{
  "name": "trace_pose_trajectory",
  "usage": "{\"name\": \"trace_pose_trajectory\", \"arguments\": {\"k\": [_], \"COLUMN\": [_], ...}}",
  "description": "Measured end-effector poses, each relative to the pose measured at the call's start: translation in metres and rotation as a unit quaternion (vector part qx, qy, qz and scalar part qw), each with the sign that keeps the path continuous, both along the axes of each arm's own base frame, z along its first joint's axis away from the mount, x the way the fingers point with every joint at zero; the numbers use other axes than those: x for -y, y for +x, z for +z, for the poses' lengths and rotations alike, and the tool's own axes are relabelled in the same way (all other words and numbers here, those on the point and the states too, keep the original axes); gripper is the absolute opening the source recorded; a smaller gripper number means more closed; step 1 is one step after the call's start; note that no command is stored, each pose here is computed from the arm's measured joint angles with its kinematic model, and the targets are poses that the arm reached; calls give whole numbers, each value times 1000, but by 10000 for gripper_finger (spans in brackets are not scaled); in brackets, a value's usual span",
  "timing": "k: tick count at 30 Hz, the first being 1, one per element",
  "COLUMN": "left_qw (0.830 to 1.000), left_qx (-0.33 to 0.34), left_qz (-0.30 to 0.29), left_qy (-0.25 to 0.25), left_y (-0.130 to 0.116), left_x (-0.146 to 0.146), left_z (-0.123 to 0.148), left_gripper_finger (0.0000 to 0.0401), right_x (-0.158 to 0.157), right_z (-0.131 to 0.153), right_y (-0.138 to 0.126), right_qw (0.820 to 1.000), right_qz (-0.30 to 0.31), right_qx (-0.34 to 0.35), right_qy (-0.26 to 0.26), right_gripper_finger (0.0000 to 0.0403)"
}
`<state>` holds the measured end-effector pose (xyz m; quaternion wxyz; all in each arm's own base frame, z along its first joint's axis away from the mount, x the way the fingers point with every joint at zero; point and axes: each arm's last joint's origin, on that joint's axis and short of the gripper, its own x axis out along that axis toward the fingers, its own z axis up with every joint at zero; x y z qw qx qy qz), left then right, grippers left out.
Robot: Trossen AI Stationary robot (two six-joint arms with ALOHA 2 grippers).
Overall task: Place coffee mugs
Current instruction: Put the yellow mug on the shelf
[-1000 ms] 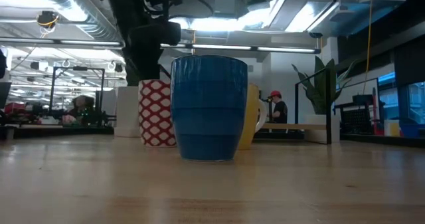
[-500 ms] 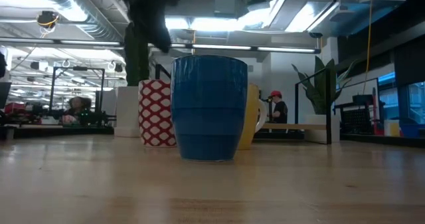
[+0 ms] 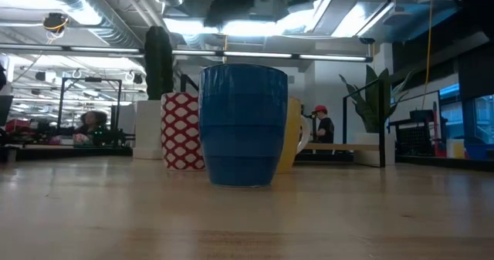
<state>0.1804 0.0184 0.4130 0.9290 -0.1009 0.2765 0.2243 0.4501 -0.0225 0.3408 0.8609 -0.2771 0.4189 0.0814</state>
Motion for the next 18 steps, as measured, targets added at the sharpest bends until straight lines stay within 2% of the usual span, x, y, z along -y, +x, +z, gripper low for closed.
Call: {"name": "trace_pose_trajectory", "arguments": {"k": [4,7,11,14,18], "left_qw": [1000,1000,999,999,999], "left_qx": [20,19,12,6,-4], "left_qz": [16,16,22,23,23], "left_qy": [15,17,22,23,27], "left_y": [-18,-26,-31,-32,-33], "left_x": [2,3,2,2,2], "left_z": [8,9,8,8,6], "left_gripper_finger": [129,129,129,129,129], "right_x": [0,-1,1,2,9], "right_z": [-30,-36,-42,-42,-68], "right_y": [-6,-19,-29,-39,-38], "right_qw": [992,980,974,975,976], "right_qz": [-33,-42,-35,-16,-22], "right_qx": [-118,-192,-220,-213,-207], "right_qy": [23,33,49,63,69], "right_gripper_finger": [217,217,217,216,216]}}
